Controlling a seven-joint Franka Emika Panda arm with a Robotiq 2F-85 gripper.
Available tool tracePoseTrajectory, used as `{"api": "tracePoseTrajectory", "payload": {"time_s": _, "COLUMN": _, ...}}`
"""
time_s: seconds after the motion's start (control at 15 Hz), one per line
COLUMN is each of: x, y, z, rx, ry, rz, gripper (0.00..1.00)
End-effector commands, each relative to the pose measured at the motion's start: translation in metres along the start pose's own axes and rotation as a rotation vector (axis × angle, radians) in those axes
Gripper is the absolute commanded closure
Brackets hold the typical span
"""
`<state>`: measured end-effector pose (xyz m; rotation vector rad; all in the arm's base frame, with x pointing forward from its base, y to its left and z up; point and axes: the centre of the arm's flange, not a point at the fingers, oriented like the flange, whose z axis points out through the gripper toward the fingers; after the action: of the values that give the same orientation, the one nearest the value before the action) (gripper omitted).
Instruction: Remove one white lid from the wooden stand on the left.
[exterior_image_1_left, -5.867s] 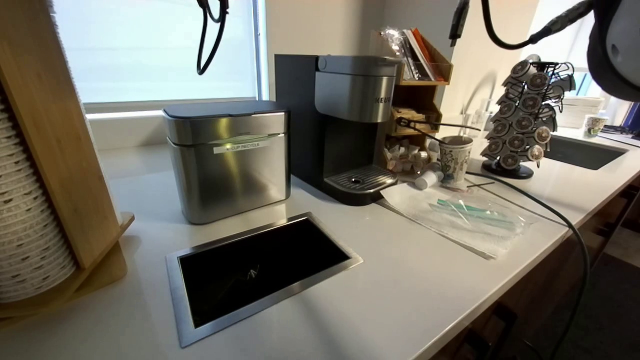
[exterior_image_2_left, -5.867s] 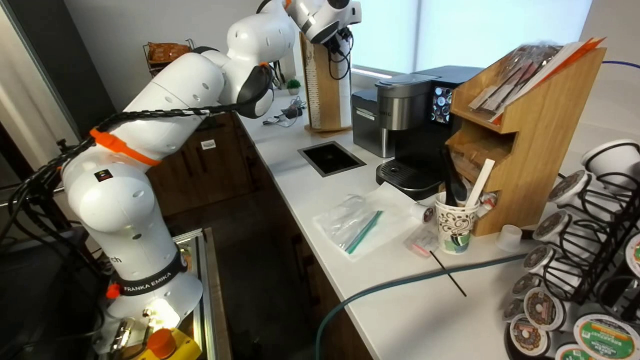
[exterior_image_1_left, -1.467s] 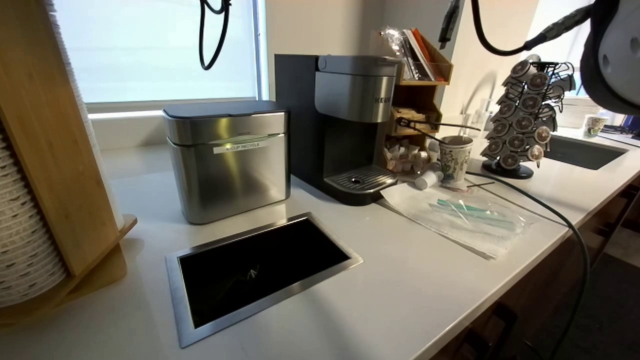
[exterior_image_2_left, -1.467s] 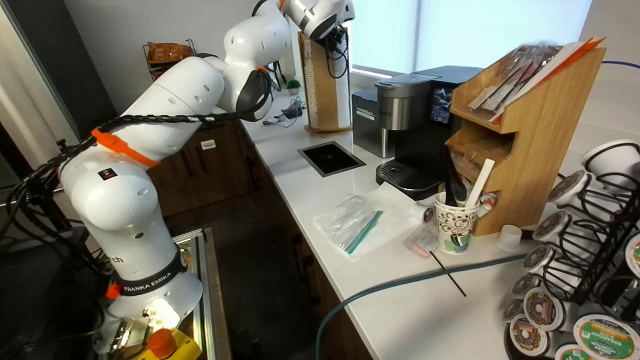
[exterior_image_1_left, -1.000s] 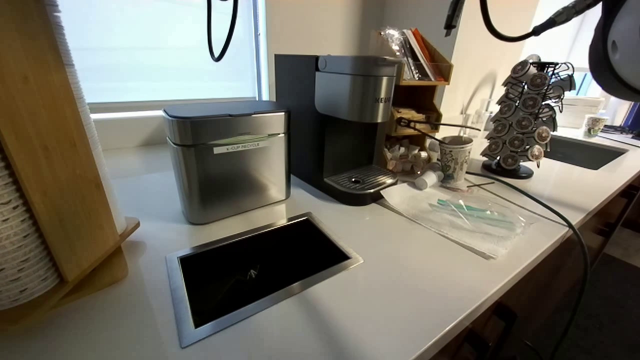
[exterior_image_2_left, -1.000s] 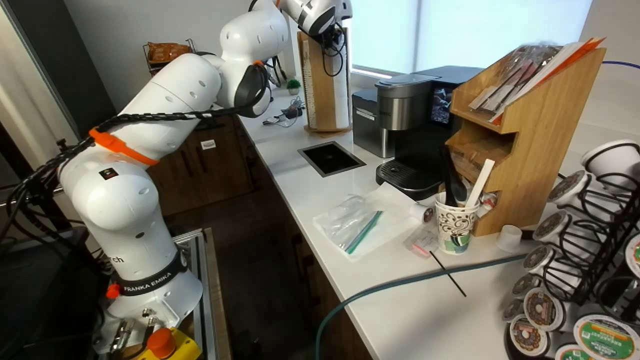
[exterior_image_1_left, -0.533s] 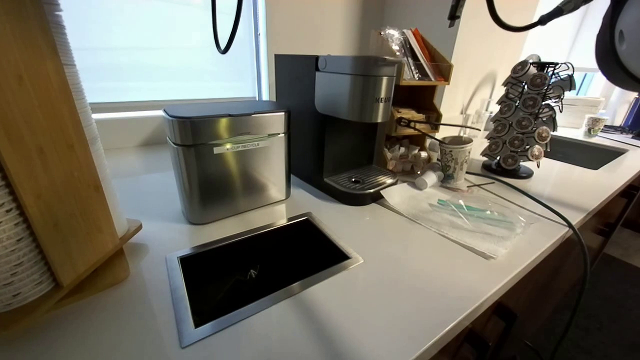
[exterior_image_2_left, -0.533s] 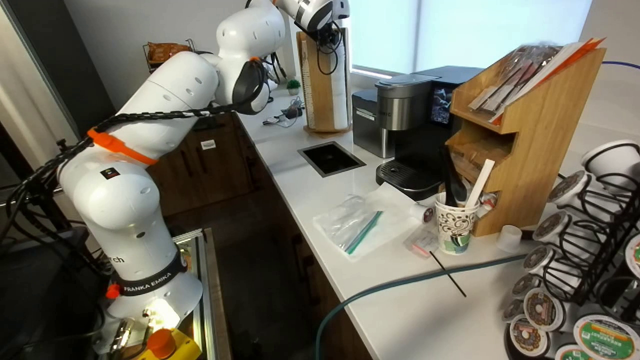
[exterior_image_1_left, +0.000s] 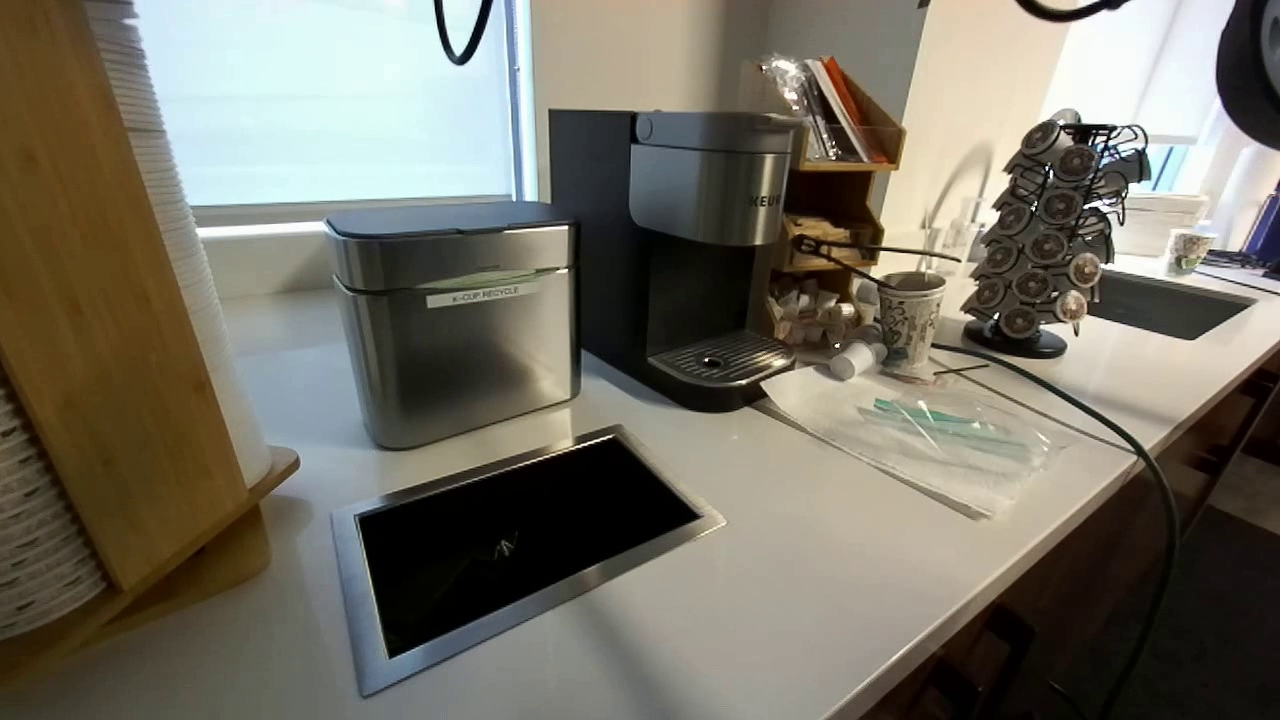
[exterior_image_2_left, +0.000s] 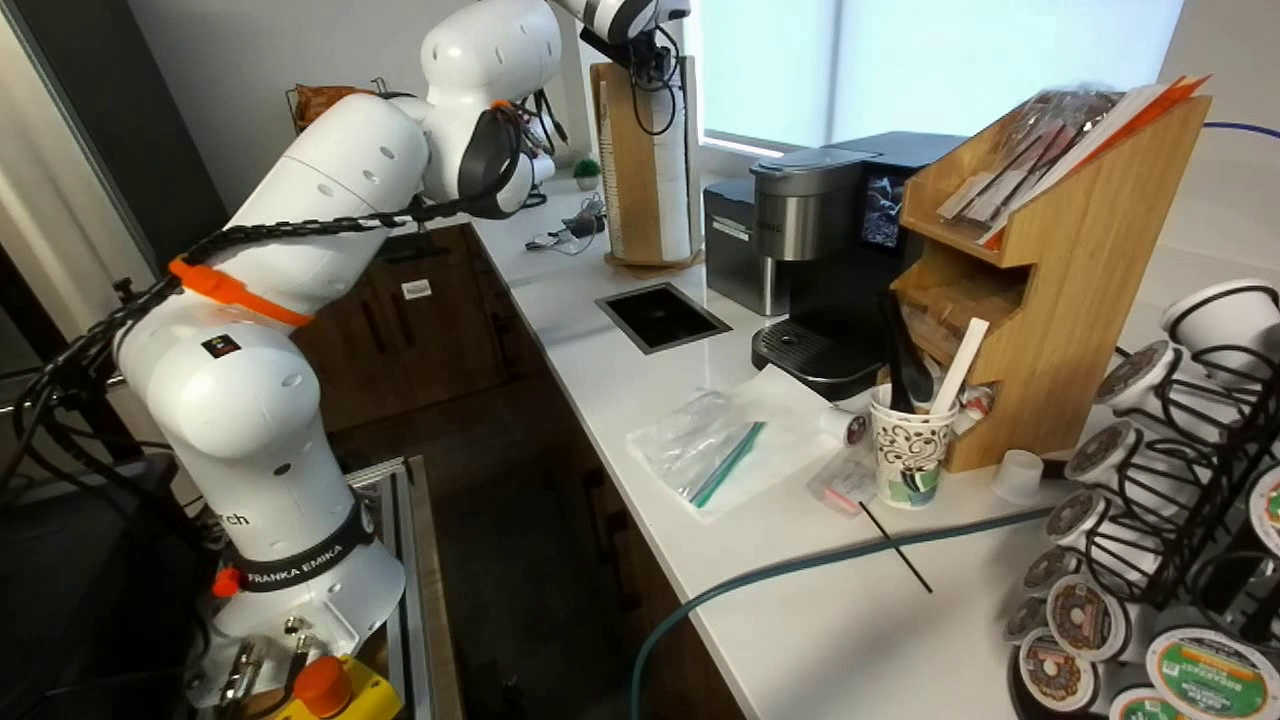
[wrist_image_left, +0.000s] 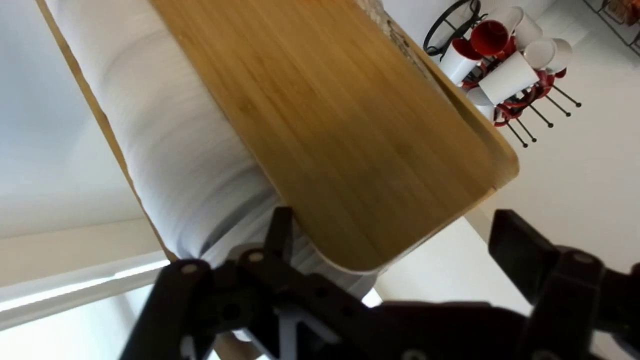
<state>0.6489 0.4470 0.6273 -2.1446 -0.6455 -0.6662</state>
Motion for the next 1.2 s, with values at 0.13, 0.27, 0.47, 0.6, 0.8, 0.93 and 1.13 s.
{"api": "tracePoseTrajectory", "payload": {"time_s": 0.13, "x": 0.014, "y": -0.037, "z": -0.012, "rx": -0.031, "ry": 0.075, "rz": -0.126, "gripper": 0.0}}
{"api": "tracePoseTrajectory", "payload": {"time_s": 0.27, "x": 0.018, "y": -0.041, "z": -0.013, "rx": -0.057, "ry": 0.082, "rz": -0.102, "gripper": 0.0}}
{"api": "tracePoseTrajectory", "payload": {"time_s": 0.47, "x": 0.02, "y": -0.035, "z": -0.007, "rx": -0.143, "ry": 0.047, "rz": -0.036, "gripper": 0.0}}
{"api": "tracePoseTrajectory", "payload": {"time_s": 0.6, "x": 0.019, "y": -0.026, "z": -0.003, "rx": -0.23, "ry": 0.03, "rz": 0.019, "gripper": 0.0}}
{"api": "tracePoseTrajectory", "payload": {"time_s": 0.8, "x": 0.016, "y": -0.019, "z": 0.001, "rx": -0.299, "ry": 0.015, "rz": 0.069, "gripper": 0.0}}
{"api": "tracePoseTrajectory", "payload": {"time_s": 0.93, "x": 0.011, "y": -0.025, "z": -0.003, "rx": -0.279, "ry": 0.039, "rz": 0.063, "gripper": 0.0}}
{"api": "tracePoseTrajectory", "payload": {"time_s": 1.13, "x": 0.013, "y": -0.037, "z": -0.009, "rx": -0.22, "ry": 0.104, "rz": 0.042, "gripper": 0.0}}
